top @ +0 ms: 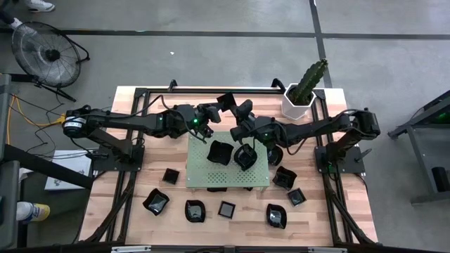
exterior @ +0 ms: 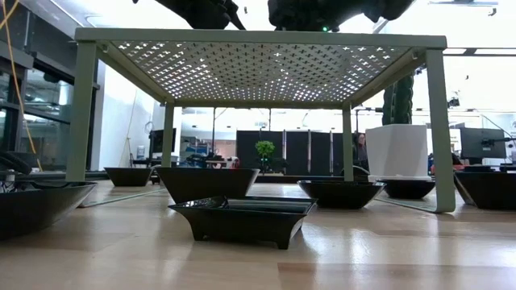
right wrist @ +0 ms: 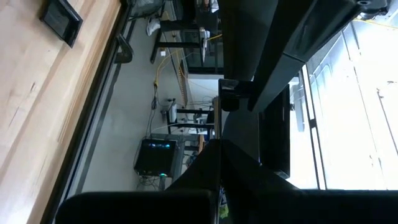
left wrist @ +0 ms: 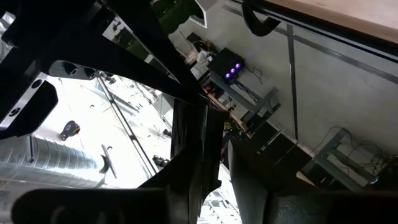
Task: Pick & Place Mini shaped plates
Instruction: Put the black square shaped plate on the shelf
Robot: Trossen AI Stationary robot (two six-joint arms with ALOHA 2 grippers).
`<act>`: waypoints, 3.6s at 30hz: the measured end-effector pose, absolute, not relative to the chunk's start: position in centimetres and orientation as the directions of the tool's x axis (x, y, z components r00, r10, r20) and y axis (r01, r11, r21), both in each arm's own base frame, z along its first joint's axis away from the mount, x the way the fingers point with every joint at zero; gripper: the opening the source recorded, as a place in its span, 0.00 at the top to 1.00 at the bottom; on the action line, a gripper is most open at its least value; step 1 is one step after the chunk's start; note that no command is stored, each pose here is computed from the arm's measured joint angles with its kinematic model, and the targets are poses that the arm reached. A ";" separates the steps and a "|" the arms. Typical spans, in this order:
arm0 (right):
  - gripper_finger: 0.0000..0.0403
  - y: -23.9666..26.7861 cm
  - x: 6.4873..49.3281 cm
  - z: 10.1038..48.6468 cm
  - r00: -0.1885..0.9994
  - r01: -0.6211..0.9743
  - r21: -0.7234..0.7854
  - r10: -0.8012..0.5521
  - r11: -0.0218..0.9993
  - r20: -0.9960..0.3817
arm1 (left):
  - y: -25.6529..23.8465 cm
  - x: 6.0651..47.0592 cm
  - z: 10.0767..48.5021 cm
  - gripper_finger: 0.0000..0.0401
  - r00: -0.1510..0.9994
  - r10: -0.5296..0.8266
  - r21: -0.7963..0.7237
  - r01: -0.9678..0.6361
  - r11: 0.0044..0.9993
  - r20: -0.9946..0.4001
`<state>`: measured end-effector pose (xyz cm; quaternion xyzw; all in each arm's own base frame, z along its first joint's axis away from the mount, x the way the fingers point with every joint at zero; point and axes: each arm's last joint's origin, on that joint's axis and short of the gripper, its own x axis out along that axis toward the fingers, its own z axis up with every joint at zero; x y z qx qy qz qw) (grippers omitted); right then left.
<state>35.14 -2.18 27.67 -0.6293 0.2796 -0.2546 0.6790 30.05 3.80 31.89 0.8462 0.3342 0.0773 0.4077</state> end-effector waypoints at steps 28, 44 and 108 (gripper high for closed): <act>0.96 -2.3 35.1 27.6 0.710 -0.013 -0.997 -0.701 0.082 -0.067 | 3.8 30.0 31.8 0.98 0.761 0.631 0.736 0.512 -0.442 -0.150; 0.53 -1.3 35.1 28.7 0.697 0.099 -0.993 -0.717 0.068 0.020 | 4.0 29.9 31.9 1.00 0.720 0.680 0.735 0.535 -0.417 -0.138; 0.51 -1.0 32.6 31.9 0.460 0.337 -0.937 -0.884 0.093 0.078 | -5.0 21.7 29.2 1.00 0.641 0.117 0.644 0.710 0.285 -0.759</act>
